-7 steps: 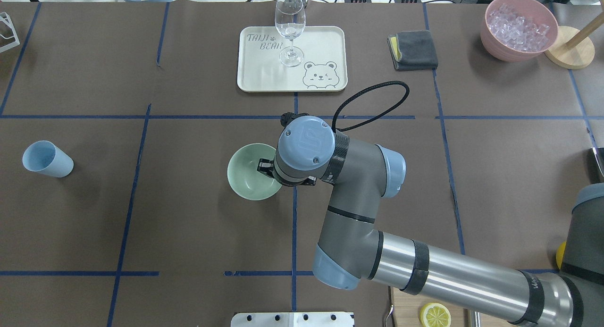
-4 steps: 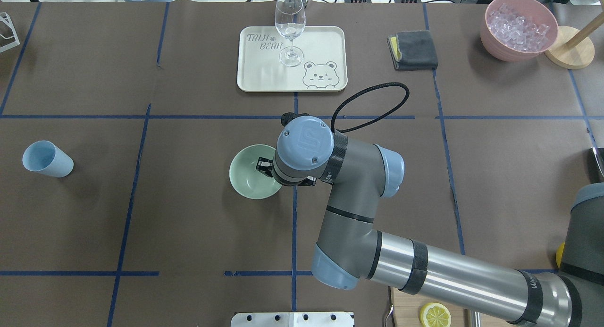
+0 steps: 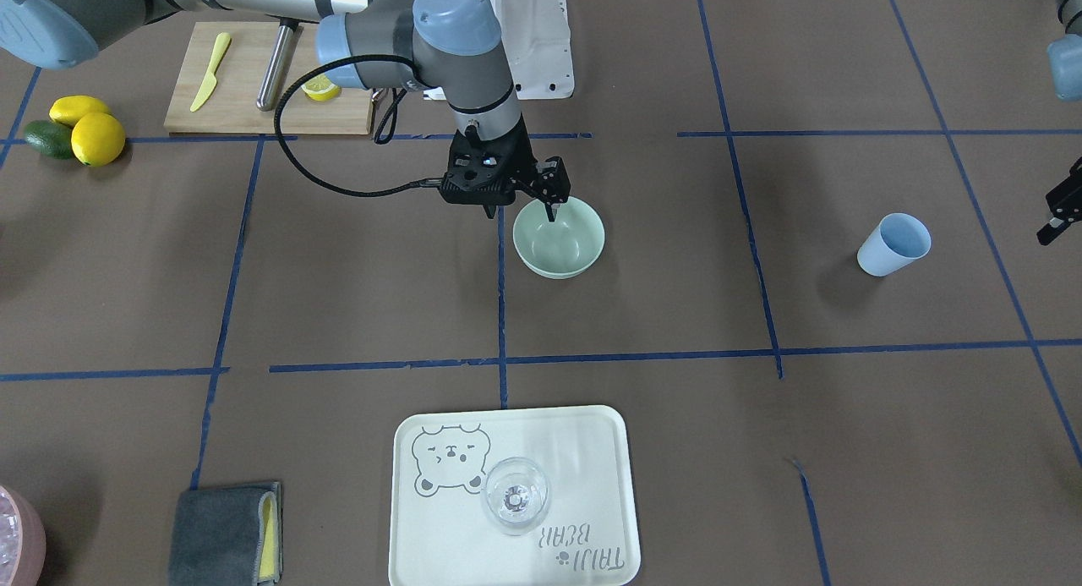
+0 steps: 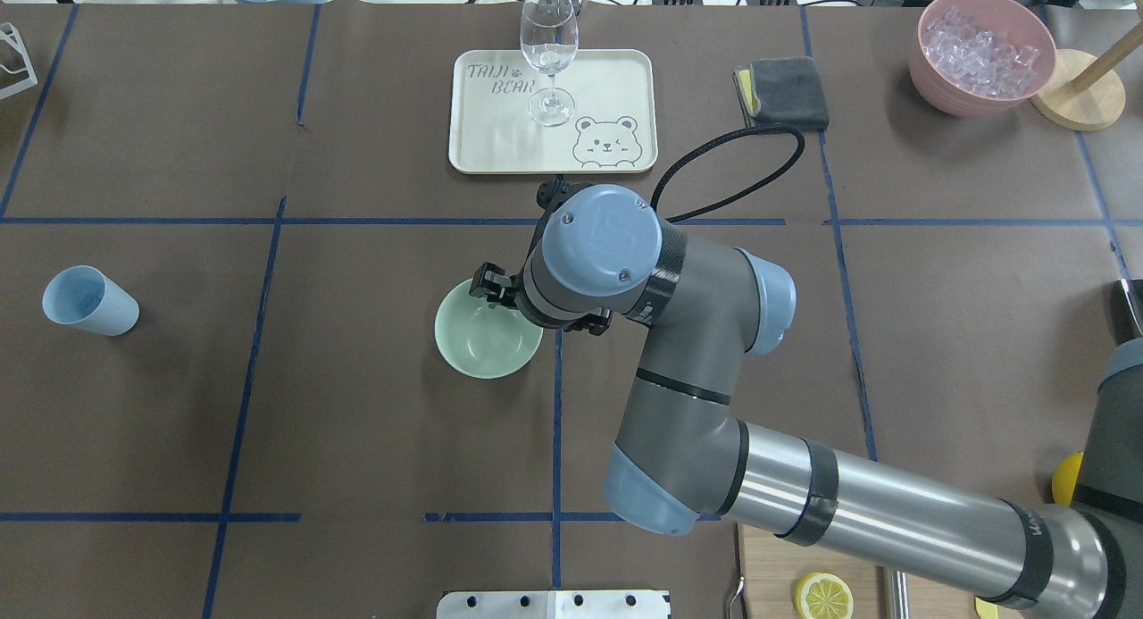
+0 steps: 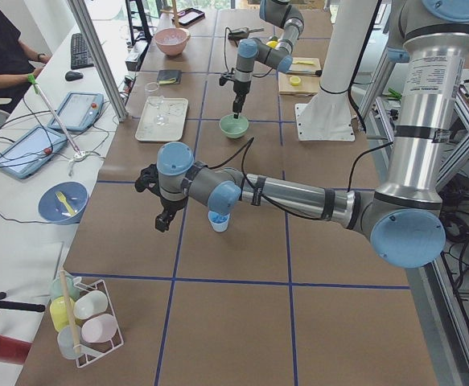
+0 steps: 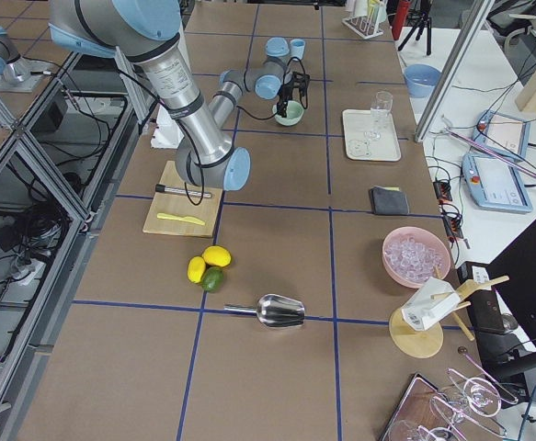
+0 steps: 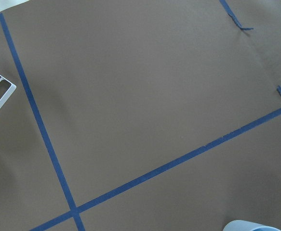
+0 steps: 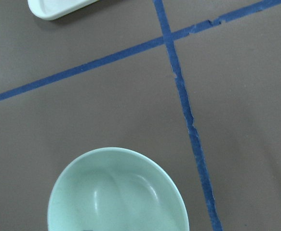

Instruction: Pour ice into bowl

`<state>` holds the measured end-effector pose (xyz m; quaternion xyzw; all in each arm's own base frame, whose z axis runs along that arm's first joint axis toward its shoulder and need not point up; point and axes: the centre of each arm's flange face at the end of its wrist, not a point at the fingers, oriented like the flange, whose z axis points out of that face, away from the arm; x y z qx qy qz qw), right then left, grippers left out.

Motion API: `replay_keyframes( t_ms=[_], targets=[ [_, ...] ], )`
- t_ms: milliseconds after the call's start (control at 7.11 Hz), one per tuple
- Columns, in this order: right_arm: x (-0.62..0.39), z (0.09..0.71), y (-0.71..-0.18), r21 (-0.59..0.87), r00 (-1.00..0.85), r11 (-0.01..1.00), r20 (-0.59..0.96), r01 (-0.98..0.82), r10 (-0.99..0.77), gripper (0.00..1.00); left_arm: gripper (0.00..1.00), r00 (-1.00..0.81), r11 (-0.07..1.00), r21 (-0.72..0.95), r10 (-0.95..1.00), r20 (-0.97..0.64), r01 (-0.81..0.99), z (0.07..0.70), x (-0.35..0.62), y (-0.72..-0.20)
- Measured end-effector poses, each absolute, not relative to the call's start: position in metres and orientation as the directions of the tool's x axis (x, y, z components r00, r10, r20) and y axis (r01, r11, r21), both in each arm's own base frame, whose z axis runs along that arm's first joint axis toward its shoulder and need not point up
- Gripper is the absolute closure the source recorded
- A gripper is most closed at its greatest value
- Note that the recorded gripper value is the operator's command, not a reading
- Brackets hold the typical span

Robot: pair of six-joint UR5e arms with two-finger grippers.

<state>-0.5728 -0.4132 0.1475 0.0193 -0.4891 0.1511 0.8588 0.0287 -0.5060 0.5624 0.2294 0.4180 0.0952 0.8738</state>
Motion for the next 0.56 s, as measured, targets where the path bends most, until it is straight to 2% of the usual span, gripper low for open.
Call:
replay_keyframes(
  t_ms=[281,562],
  targets=[
    [-0.518,0.156,-0.439,-0.124,0.443,0.945,0.859,-0.303,0.255,0.00,0.00,0.611,0.853,0.480,0.271,-0.744,0.205,0.582,0.058,-0.452],
    [-0.475,0.179,-0.457,-0.097,0.451,0.946,0.861,-0.310,0.236,0.00,0.00,0.615,0.824,0.484,0.225,-0.756,0.294,0.589,0.078,-0.425]
  ],
)
